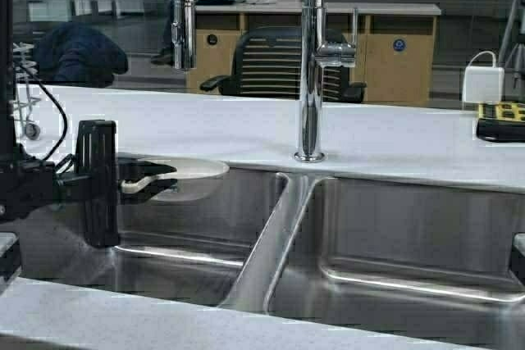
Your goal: Wash the pan
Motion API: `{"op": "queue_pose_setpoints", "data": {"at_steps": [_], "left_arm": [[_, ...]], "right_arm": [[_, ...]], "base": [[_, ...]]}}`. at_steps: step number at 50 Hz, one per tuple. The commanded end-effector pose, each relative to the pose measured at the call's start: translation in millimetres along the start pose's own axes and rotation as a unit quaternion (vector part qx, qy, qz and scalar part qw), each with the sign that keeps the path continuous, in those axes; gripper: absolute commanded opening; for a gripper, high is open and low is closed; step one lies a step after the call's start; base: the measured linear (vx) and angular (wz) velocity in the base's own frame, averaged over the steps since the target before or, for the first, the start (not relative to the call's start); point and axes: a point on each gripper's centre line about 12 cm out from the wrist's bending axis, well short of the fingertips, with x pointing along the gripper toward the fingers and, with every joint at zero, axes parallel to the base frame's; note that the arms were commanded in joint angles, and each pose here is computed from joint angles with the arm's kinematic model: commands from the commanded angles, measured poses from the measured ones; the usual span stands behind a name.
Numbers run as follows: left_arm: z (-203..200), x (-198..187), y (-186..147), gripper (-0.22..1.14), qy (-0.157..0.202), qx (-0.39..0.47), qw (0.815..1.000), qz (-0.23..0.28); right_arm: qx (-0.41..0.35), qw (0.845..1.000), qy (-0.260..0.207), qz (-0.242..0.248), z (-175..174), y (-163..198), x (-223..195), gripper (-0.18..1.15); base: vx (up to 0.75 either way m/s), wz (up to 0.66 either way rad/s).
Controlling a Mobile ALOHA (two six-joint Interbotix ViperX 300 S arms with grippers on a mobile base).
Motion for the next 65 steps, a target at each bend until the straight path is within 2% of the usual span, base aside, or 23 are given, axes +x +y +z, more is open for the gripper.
{"op": "queue_pose_setpoints", "data": {"at_steps": [1,7,11,15,19,22,24,28,33,41,44,48,57,65], "left_arm": [[6,5,0,0.02,-0.002,0.032,0.999,-0.032],[6,6,-3,0.02,-0.006,0.124,0.992,-0.030],[6,6,-7,0.02,-0.006,0.160,0.987,-0.007],[7,4,-7,0.02,-0.009,0.172,0.984,0.045],[9,0,-1,0.02,-0.005,0.185,0.974,0.133],[12,-5,3,0.02,0.003,0.207,0.954,0.215],[14,-10,3,0.02,0.015,0.239,0.931,0.275],[22,-16,-9,0.02,0.023,0.296,0.892,0.340],[32,-19,-33,0.02,0.023,0.357,0.848,0.392],[41,-19,-86,0.02,0.037,0.469,0.773,0.426],[41,-17,-103,0.02,0.038,0.494,0.754,0.432],[39,-15,-126,0.02,0.032,0.515,0.741,0.430],[29,-8,-166,0.02,0.020,0.539,0.734,0.413],[27,-13,-181,0.02,0.022,0.544,0.721,0.429]], "right_arm": [[-0.012,1.000,-0.019,0.002,10,1,-26,0.06],[-0.037,0.999,-0.033,0.004,7,1,-42,0.06],[-0.042,0.998,-0.036,0.005,4,0,-48,0.06],[-0.043,0.999,-0.032,0.004,-2,0,-50,0.06],[-0.043,0.999,-0.033,0.005,-4,-1,-49,0.06],[-0.043,0.999,-0.033,0.005,-5,-1,-49,0.06],[-0.041,0.999,-0.033,0.005,-5,-1,-49,0.06],[-0.039,0.999,-0.033,0.005,-6,-1,-49,0.06],[-0.036,0.999,-0.035,0.005,-5,-1,-49,0.06],[-0.032,0.999,-0.039,0.006,-4,-1,-49,0.06],[-0.030,0.999,-0.041,0.006,-2,0,-50,0.06],[-0.028,0.999,-0.043,0.006,-1,0,-51,0.06],[-0.025,0.998,-0.050,0.007,1,0,-54,0.06],[-0.023,0.998,-0.053,0.008,2,0,-56,0.06]], "base": [[0.00,0.00],[0.00,0.00],[0.00,0.00],[0.00,0.00],[0.00,0.00],[0.00,0.00],[0.00,0.00],[0.00,0.00],[0.00,0.00],[0.00,0.00],[0.00,0.00],[0.00,0.00],[0.00,0.00],[0.00,0.00]]}}
